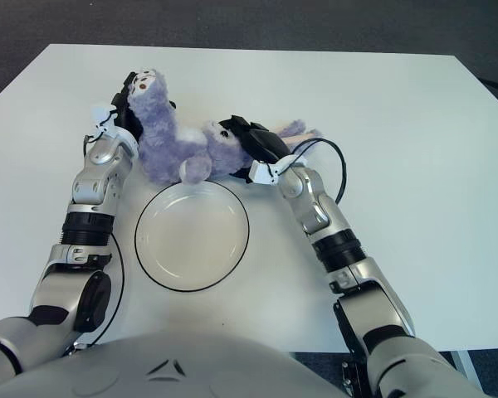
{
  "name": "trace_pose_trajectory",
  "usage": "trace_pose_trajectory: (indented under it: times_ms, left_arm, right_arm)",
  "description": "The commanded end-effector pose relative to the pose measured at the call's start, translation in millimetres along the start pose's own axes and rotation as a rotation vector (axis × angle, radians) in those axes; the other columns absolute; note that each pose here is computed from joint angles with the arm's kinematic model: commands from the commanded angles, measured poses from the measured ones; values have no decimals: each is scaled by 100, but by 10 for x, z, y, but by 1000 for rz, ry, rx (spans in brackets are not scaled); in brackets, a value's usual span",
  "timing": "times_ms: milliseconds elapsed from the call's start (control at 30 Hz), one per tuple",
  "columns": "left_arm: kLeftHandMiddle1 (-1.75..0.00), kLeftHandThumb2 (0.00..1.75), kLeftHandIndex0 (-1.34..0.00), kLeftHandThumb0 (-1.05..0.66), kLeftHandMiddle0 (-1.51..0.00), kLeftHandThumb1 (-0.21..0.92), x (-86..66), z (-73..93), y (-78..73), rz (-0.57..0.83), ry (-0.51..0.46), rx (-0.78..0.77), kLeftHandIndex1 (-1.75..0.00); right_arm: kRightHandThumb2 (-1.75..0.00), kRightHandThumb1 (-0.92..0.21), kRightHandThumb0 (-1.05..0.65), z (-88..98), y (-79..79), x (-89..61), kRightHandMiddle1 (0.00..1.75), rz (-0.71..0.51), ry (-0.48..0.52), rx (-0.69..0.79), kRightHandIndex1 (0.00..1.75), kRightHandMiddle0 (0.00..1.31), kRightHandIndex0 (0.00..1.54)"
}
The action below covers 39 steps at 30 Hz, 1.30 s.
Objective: Put the doll into the plate.
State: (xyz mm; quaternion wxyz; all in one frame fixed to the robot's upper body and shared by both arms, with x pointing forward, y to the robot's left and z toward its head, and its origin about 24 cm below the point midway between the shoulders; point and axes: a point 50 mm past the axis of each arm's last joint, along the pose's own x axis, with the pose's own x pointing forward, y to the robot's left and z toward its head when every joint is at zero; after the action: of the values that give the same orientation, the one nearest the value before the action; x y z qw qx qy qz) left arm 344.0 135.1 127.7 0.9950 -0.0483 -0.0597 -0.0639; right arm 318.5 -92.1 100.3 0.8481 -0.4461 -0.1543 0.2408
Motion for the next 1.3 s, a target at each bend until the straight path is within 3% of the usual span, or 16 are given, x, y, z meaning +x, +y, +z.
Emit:
trace_pose_trajectory:
  times_ms: [0, 67, 233, 333, 533, 900, 1267]
  left_arm:
    - [-154, 52, -18, -35, -27, 92, -14, -31, -8, 1, 16, -6, -175]
    - [-154, 52, -18, -35, -27, 92, -15, -38, -7, 1, 20, -11, -175]
    - [-156, 52, -18, -35, -30, 92, -20, -50, -4, 4, 24, -20, -175]
    - [-155, 52, -18, -35, -30, 92, -21, -53, -3, 5, 25, -26, -175]
    - [-156, 52, -18, -35, -30, 92, -23, -61, -1, 4, 29, -37, -175]
    - [-157, 52, -18, -35, -29, 92, -25, -75, 8, 1, 32, -39, -175]
    - [-157, 52, -18, -35, -34, 92, -29, -82, 23, -7, 24, -40, -175]
  right_arm:
    - [-112, -26, -17, -17, 103, 92, 161, -13, -4, 21, 150, 5, 26]
    - [-105, -38, 18, -48, 131, 114, 169, -48, 5, 49, 154, 15, 46]
    - [-138, -18, 3, -72, 147, 131, 174, -136, 22, 136, 153, 55, 68]
    - [-150, -10, 1, -81, 159, 133, 174, -172, 27, 181, 158, 64, 73]
    - [-156, -3, 0, -97, 171, 120, 175, -232, 6, 229, 151, 62, 89]
    - [-152, -14, 0, -106, 185, 132, 175, -343, 18, 240, 170, 52, 75]
    - [-157, -8, 0, -90, 199, 143, 175, -389, 32, 312, 168, 56, 81]
